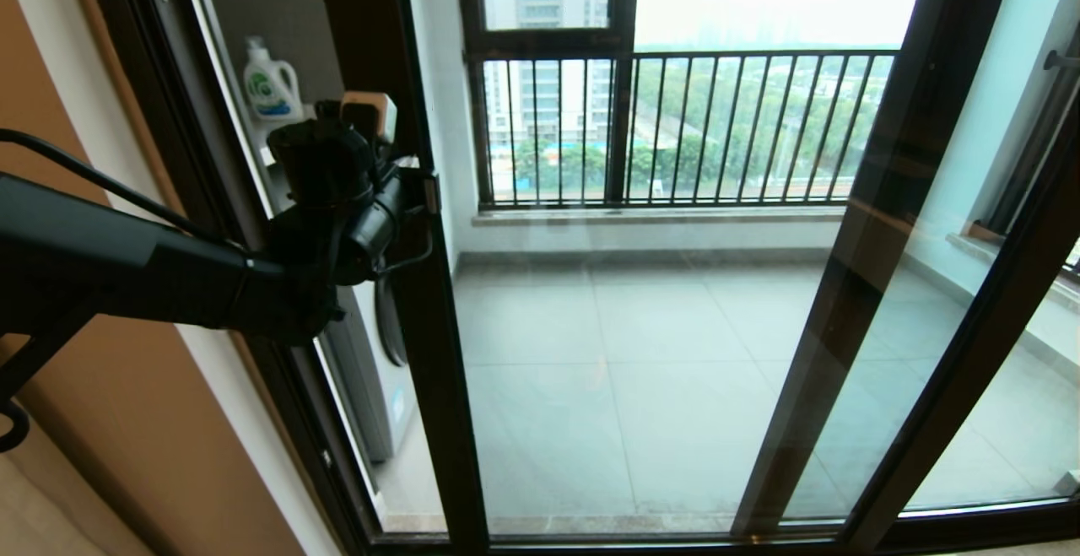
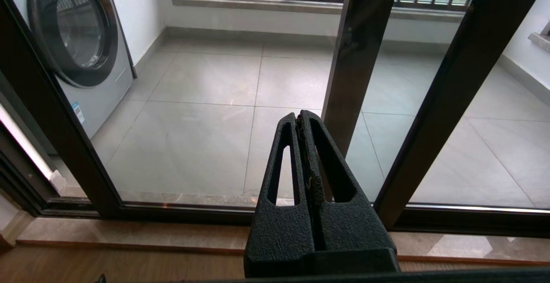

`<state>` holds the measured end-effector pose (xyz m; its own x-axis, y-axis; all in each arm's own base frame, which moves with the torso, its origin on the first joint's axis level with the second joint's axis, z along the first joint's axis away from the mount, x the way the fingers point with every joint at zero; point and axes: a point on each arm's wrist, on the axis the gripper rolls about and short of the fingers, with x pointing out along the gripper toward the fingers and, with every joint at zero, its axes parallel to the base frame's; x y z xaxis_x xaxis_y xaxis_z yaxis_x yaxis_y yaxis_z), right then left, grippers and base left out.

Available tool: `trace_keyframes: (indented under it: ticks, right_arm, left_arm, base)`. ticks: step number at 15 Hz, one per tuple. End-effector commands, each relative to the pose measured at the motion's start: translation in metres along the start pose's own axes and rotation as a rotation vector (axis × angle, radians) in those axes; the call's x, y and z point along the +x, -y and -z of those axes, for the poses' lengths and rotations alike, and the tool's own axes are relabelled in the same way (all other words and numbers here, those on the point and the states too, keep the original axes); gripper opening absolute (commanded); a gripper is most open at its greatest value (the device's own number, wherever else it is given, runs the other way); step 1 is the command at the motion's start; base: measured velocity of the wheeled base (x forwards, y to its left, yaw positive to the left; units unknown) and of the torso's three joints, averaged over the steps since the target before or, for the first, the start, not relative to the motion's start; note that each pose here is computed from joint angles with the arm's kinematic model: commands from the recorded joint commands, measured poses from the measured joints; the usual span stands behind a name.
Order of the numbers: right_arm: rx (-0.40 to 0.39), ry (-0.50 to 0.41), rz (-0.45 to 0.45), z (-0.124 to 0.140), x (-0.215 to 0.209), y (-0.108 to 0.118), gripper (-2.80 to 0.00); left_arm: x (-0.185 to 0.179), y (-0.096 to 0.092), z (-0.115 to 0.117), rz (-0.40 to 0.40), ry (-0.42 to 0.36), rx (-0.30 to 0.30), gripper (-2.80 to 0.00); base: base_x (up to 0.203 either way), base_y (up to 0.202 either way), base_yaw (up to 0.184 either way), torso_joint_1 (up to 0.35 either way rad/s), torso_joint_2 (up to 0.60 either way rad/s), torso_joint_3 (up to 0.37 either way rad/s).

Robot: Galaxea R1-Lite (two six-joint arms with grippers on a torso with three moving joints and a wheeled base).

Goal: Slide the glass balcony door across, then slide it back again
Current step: Close the slid door

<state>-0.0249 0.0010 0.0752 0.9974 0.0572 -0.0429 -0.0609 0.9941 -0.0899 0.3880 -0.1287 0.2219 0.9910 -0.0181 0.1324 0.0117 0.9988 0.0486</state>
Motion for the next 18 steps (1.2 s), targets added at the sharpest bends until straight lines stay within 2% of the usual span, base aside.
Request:
trace_keyframes:
  ticks: [1,6,12,16,18]
  right_arm:
    - [-0.001,-0.001,-0.001,0.000,0.000,0.000,-2.80]
    - [-0.001,-0.001,-0.001,0.000,0.000,0.000,-2.80]
    - [-0.001,-0.001,-0.001,0.000,0.000,0.000,-2.80]
    - [-0.001,-0.001,-0.001,0.000,0.000,0.000,-2.80]
    - [-0.001,-0.001,-0.001,0.000,0.000,0.000,-2.80]
  left_arm:
    - [0.001,-0.007,-0.003,-0.010,0.013,-0.001,-2.80]
    - [0.005,-0.044,-0.004,-0.060,0.015,0.012,-2.80]
    - [0.000,-0.075,0.007,-0.080,-0.026,0.012,-2.80]
    - [0.002,-0.099,0.002,-0.116,0.025,0.015,-2.80]
    - [0.003,-0.107,0.005,-0.130,0.019,0.021,-2.80]
  base:
    - [0.000,0.000,0.000,0.000,0.00,0.000]
    - [0.000,0.000,0.000,0.000,0.00,0.000]
    - [0.000,0.000,0.000,0.000,0.00,0.000]
    - [0.000,0.000,0.000,0.000,0.00,0.000]
    - [0.000,0.000,0.000,0.000,0.00,0.000]
